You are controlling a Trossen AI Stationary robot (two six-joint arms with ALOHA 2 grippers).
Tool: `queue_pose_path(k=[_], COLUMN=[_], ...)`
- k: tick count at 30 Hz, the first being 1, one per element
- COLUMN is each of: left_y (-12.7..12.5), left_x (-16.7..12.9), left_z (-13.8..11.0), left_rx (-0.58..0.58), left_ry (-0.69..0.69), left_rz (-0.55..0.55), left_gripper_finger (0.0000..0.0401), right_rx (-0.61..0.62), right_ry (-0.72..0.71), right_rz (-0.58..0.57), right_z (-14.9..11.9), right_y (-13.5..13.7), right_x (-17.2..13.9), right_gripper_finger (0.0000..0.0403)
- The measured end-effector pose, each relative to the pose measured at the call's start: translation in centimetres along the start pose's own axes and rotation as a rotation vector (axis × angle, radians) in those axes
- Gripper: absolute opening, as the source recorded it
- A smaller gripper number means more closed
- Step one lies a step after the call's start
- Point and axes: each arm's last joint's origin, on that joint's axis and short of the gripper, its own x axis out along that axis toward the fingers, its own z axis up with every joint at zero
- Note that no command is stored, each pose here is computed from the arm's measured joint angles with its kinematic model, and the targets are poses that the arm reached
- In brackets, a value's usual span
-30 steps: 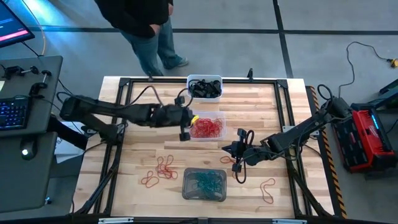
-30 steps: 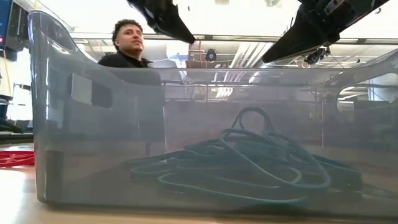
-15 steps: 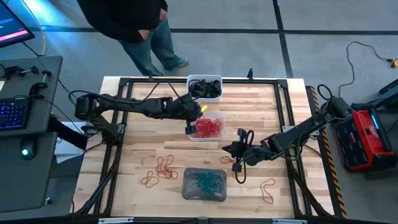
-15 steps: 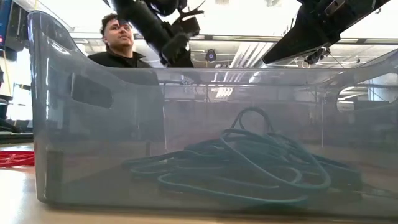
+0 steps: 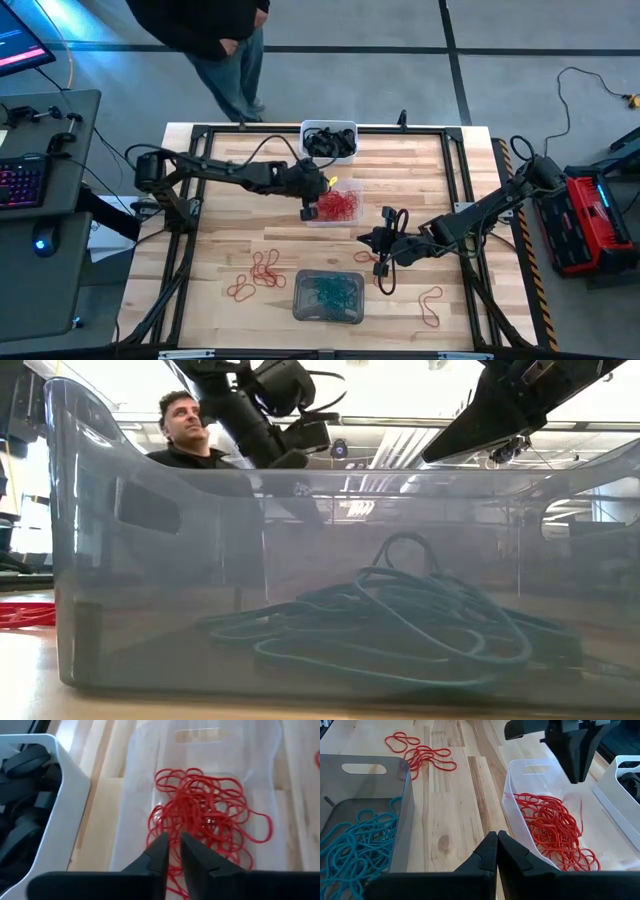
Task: Sort rubber bands into baskets
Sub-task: Put the red rubber band into the transparent bin
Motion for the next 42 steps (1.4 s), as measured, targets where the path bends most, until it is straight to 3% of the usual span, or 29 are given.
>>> queue_pose_path(k=[8,15,31,42], left_y=[-2.4,-3.9,-5.4,-7.3], left_x=[-1.6,-2.6,-5.1,-10.8], left_z=[1.0,1.4,0.1,-2.7], left_rx=[0.045,0.083,0.124,0.143], left_ry=[-0.060,-0.117,-0.308,-0.312], left_rz=[-0.033,-0.054,-0.098,-0.207], left_gripper_finger=[0.0112,0.0148,0.0154,0.0154], right_rx=[0.004,0.002,-0.015,-0.017], right_ry=[0.001,0.004,0.028,0.032], right_rz=[0.000,-0.001,-0.011,-0.021], right_z=[0.0,0.0,-0.5,-0.7], right_y=[0.0,0.0,0.1,0.3], right_x=[0.0,0.0,0.3,1.3], right_gripper_finger=[0.0000,0.0000,0.0000,0.0000])
